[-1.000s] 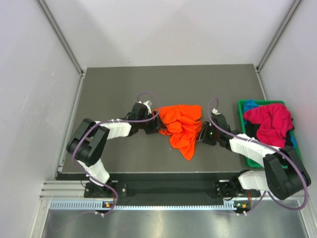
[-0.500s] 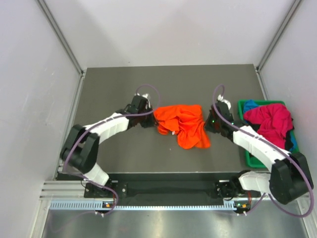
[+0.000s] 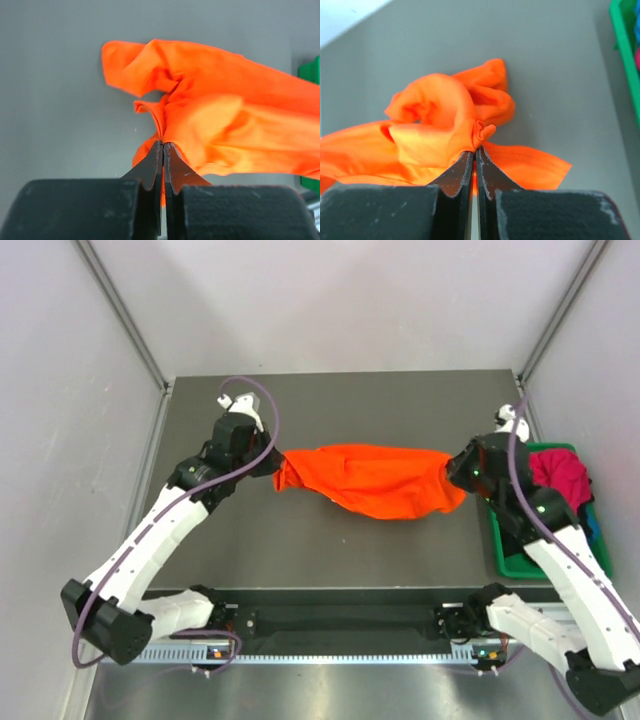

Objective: Fold and stack the t-shirts
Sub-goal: Flatten the tshirt out

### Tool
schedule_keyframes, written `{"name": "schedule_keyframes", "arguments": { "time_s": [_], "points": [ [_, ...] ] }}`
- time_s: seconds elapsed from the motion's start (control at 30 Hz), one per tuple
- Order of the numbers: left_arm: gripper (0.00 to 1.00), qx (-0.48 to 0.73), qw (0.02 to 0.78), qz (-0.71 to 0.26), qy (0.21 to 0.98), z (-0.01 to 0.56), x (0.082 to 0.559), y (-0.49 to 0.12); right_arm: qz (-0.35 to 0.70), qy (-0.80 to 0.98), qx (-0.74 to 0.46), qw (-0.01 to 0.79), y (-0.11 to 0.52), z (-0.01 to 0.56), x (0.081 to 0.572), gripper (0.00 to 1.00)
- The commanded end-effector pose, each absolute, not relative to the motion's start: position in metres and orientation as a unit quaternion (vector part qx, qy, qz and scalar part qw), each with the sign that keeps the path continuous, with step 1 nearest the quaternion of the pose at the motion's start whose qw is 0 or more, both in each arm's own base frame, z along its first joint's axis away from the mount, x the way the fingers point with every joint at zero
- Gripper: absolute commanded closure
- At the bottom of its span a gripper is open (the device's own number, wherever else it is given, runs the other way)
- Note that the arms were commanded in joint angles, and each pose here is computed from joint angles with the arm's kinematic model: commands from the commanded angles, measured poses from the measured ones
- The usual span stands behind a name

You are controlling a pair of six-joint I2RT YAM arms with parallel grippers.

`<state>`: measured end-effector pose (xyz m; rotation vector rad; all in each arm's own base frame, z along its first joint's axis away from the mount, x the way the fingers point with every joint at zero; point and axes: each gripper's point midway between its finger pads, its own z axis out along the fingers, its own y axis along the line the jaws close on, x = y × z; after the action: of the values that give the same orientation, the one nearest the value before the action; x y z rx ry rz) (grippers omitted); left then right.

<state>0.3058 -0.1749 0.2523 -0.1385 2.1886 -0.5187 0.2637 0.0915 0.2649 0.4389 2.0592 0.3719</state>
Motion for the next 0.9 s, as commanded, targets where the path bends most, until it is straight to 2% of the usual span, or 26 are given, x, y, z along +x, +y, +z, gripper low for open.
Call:
{"name": "schedule_keyframes", "arguments": {
  "time_s": [0.0,0.17,0.27,0.43,0.57,0.7,0.8,0.87],
  "points": [
    [1.0,-0.058,0.429,-0.224,0.873,0.278,0.283,-0.167,0.16,0.826,0.196,0.504,0.077,0.3,0.244,1.0],
    [1.0,-0.034,0.438,-0.322,0.838,0.327,0.25,-0.182,0.22,0.78,0.217,0.545,0.075,0.345,0.227,1.0],
    [1.0,-0.023,0.445,-0.373,0.814,0.357,0.234,-0.189,0.273,0.716,0.23,0.6,0.068,0.39,0.213,1.0],
    [1.0,0.012,0.474,-0.482,0.737,0.428,0.197,-0.2,0.322,0.624,0.245,0.669,0.045,0.463,0.177,1.0],
    [1.0,0.031,0.475,-0.548,0.688,0.464,0.164,-0.2,0.338,0.566,0.261,0.705,0.022,0.496,0.147,1.0],
    [1.0,0.031,0.467,-0.562,0.682,0.464,0.154,-0.199,0.339,0.542,0.262,0.723,0.013,0.512,0.136,1.0],
    [1.0,0.012,0.44,-0.548,0.711,0.431,0.166,-0.204,0.329,0.556,0.245,0.723,0.024,0.512,0.154,1.0],
    [1.0,-0.008,0.423,-0.533,0.733,0.404,0.177,-0.206,0.316,0.587,0.227,0.71,0.042,0.499,0.184,1.0]
  ]
}}
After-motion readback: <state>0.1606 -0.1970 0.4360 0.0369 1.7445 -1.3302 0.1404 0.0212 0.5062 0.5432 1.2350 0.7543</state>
